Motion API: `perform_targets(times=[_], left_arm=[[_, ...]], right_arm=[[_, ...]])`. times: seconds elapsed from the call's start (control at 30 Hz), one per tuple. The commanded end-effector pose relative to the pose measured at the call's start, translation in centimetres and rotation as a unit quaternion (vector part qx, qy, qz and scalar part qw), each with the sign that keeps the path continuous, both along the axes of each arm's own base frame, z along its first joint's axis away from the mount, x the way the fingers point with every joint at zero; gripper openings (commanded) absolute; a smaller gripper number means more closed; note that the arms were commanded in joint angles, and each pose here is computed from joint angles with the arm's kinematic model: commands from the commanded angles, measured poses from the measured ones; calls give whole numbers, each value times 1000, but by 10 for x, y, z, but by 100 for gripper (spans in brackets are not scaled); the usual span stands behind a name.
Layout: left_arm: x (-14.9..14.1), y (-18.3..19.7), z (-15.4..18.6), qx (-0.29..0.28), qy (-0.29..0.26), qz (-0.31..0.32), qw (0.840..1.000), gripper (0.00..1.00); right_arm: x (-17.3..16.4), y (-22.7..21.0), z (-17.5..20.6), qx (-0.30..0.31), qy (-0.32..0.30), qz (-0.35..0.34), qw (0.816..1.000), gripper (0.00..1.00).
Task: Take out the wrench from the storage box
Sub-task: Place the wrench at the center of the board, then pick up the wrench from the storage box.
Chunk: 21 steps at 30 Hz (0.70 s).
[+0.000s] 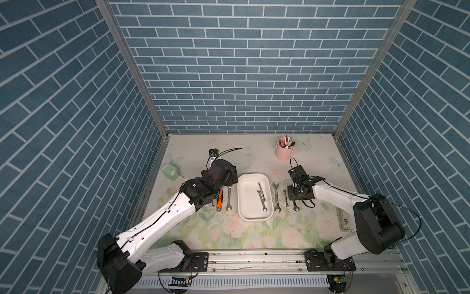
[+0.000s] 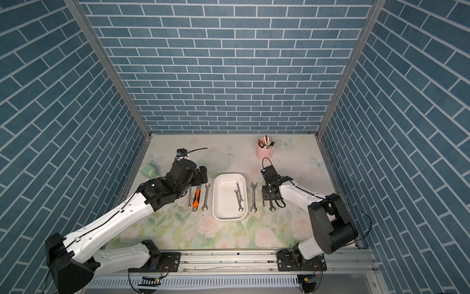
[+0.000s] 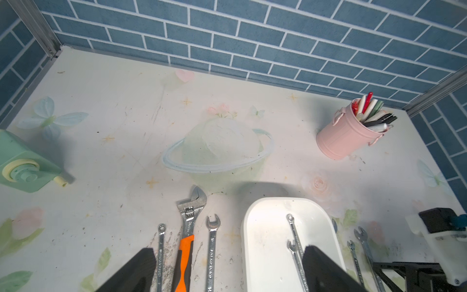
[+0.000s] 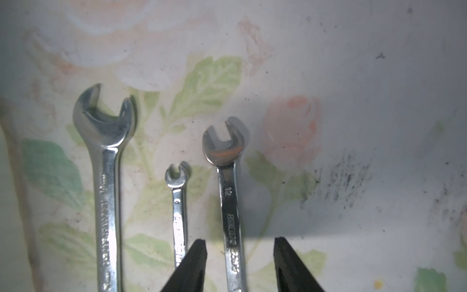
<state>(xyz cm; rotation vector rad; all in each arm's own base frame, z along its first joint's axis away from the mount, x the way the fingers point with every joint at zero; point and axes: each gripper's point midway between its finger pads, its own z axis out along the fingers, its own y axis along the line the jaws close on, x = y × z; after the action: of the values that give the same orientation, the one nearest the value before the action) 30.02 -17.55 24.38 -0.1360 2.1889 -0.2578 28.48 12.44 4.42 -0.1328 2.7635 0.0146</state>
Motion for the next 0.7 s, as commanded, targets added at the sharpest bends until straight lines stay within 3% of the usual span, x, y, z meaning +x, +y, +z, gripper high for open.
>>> perform_targets(times=[0.0,0.23,0.4,0.67], left_arm=[[0,-15,3,-16,0,0,1000,96],[-3,-57,-18,-17,28,-14,999,89],[-5,-88,-53,-19,74,-23,997,85],[-1,-110,-113,31,131,-24,991,85]], right_arm=[[-5,-3,23,10,-2,-14,1000,51],[-16,-5,53,40,-20,-27,999,57],[-26,-9,60,48,-26,-32,998,59],[-35,-14,62,49,-28,-34,998,60]])
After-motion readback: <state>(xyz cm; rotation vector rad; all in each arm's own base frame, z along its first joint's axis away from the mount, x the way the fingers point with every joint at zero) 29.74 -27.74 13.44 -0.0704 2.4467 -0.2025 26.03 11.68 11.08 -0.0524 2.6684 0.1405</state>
